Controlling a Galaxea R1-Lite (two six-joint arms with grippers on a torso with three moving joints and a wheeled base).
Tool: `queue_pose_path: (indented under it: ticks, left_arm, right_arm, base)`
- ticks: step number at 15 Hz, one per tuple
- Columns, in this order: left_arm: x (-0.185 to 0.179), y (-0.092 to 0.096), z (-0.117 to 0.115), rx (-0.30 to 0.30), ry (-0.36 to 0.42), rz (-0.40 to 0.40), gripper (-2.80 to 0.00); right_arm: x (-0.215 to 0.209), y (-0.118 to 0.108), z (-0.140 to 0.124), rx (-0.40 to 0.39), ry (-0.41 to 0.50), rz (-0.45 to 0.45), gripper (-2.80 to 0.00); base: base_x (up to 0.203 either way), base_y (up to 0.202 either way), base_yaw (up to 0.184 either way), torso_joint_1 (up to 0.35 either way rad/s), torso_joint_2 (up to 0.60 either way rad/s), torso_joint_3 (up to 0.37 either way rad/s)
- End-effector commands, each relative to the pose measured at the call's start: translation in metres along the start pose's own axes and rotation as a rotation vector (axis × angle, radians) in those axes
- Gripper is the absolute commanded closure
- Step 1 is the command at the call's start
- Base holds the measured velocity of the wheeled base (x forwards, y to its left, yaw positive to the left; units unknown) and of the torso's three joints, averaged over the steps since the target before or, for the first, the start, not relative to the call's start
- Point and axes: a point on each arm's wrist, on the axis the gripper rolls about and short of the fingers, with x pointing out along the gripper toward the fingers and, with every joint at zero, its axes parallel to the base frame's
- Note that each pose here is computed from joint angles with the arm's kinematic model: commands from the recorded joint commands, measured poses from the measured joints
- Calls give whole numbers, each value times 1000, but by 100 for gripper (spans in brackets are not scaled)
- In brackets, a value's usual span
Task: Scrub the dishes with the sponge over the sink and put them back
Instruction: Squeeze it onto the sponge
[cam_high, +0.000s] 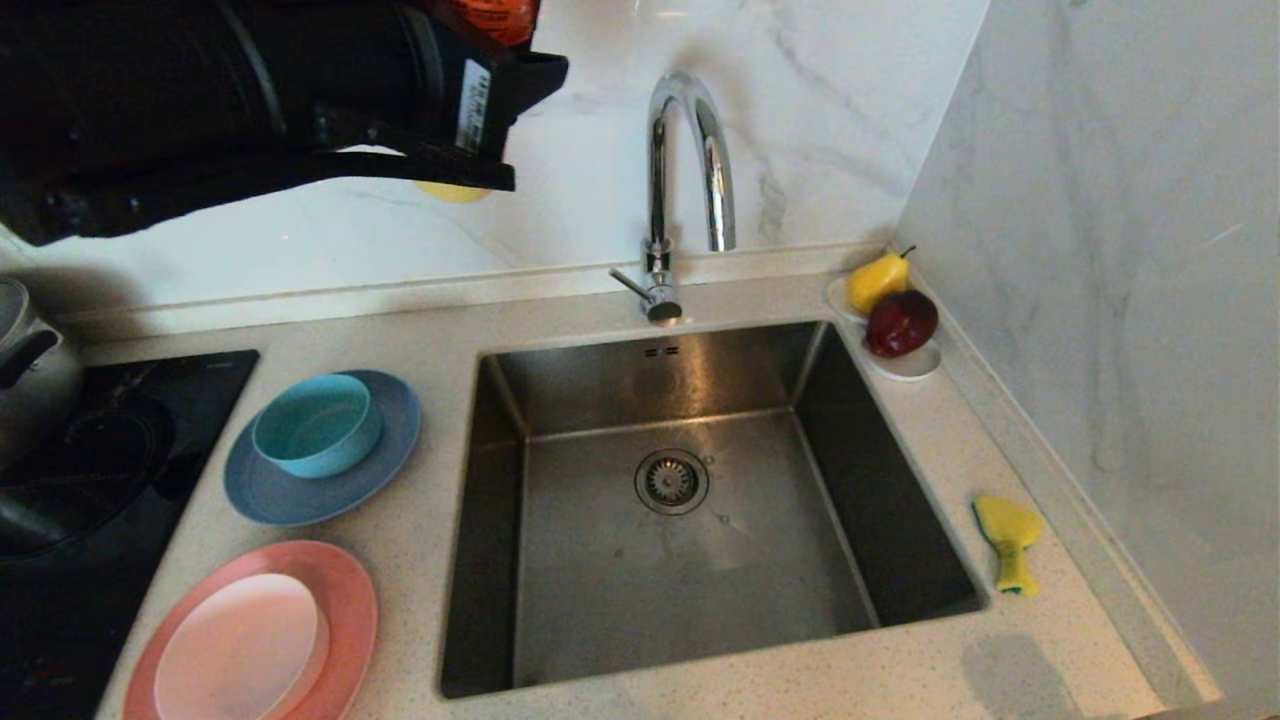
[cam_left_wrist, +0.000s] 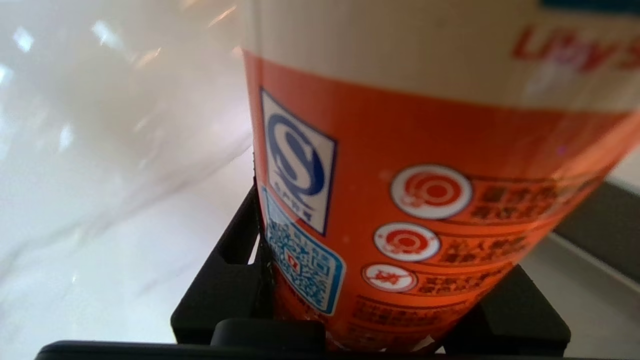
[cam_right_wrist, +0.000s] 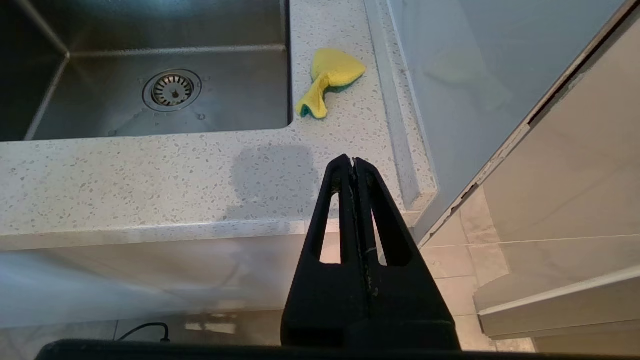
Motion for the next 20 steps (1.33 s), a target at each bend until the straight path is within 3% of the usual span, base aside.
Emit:
queue_pose_path:
  ticks: [1,6,11,14,20]
  left_arm:
    - [20,-19,1,18,-3,-39,0]
    - [46,-57,26,47,-50,-43,0]
    - [63,-96,45,68,-123,42,0]
    - [67,-123,54,81,-120,45,0]
    - [62,-191,54,115,-81,-24,0]
  right_arm:
    - [0,0,0,0,0,3,0]
    - [0,0,0,0,0,1,0]
    - [0,0,0,0,0,1,0]
    - [0,0,0,0,-1,2,0]
    - [0,0,0,0,-2,1,0]
  base:
    - [0,0,0,0,0,0]
    - [0,0,0,0,0,0]
    - [0,0,0,0,0,0]
    - [0,0,0,0,0,0]
    - [0,0,0,0,0,0]
